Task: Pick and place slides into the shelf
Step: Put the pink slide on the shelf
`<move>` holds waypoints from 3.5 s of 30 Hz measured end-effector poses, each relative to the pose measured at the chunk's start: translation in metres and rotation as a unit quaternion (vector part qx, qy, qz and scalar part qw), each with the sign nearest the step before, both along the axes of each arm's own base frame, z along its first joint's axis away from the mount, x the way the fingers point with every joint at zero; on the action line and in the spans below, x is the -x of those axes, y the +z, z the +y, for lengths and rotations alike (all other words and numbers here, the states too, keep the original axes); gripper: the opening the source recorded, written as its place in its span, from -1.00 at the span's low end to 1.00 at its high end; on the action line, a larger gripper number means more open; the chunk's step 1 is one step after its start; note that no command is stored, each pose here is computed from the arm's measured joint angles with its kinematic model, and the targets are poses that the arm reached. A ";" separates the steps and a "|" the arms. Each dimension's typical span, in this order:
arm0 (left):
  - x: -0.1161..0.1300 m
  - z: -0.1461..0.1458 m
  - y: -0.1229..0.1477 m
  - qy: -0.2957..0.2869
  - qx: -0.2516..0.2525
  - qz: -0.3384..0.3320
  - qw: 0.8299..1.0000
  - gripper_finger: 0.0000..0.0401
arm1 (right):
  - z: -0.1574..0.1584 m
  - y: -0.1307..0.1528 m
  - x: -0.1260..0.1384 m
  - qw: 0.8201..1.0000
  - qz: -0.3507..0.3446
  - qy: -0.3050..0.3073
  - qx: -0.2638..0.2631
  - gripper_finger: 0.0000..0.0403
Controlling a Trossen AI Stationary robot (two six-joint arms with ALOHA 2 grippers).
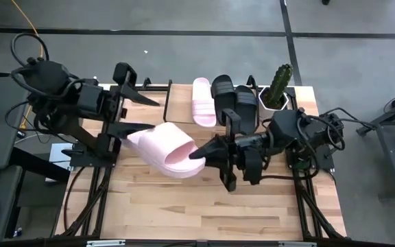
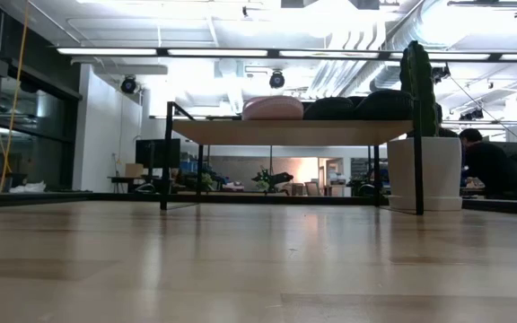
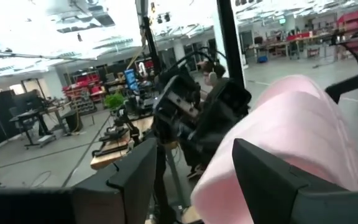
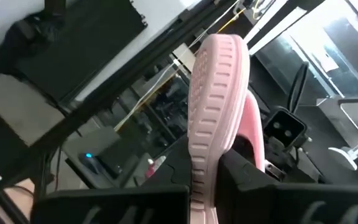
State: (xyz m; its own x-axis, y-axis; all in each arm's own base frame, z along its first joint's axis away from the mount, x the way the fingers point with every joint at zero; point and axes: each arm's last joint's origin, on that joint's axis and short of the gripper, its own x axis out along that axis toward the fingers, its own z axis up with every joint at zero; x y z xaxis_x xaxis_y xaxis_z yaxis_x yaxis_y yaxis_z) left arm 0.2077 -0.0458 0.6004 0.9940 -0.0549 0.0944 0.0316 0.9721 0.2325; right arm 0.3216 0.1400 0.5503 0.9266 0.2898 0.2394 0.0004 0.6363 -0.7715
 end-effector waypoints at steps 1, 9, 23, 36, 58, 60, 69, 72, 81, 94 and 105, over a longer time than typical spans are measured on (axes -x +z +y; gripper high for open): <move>0.003 0.001 0.001 0.003 0.001 -0.001 1.000 0.00 | 0.001 0.000 0.000 1.000 0.002 -0.002 0.003 -0.97; 0.015 0.004 0.002 0.008 0.005 0.002 1.000 0.00 | 0.003 -0.004 0.001 0.999 0.021 -0.041 0.009 -0.97; 0.024 0.007 0.004 0.016 0.023 0.002 1.000 0.00 | -0.006 -0.026 -0.002 0.972 0.128 -0.196 0.035 -0.98; 0.024 0.007 0.001 0.016 0.025 0.018 0.999 0.00 | -0.004 -0.067 -0.019 0.934 0.183 -0.291 0.096 -0.98; 0.024 0.007 -0.004 0.016 0.031 0.044 0.998 0.00 | -0.019 -0.147 -0.050 0.882 0.242 -0.375 0.149 -0.98; 0.024 0.007 -0.004 0.016 0.033 0.045 0.998 0.00 | -0.020 -0.155 -0.052 0.879 0.245 -0.380 0.151 -0.98; 0.024 0.007 -0.005 0.016 0.041 0.049 0.998 0.00 | -0.029 -0.186 -0.060 0.870 0.255 -0.387 0.170 -0.98; 0.024 0.007 -0.006 0.016 0.040 0.051 0.998 0.00 | -0.031 -0.193 -0.061 0.869 0.256 -0.389 0.169 -0.98; 0.024 0.007 -0.006 0.016 0.040 0.054 0.998 0.00 | -0.041 -0.220 -0.066 0.866 0.253 -0.389 0.187 -0.98; 0.023 0.007 -0.007 0.016 0.040 0.058 0.997 0.00 | -0.086 -0.223 -0.078 0.870 0.255 -0.387 0.168 -0.98; 0.023 0.007 -0.010 0.016 0.047 0.073 0.996 0.00 | -0.123 -0.223 -0.083 0.875 0.260 -0.382 0.144 -0.98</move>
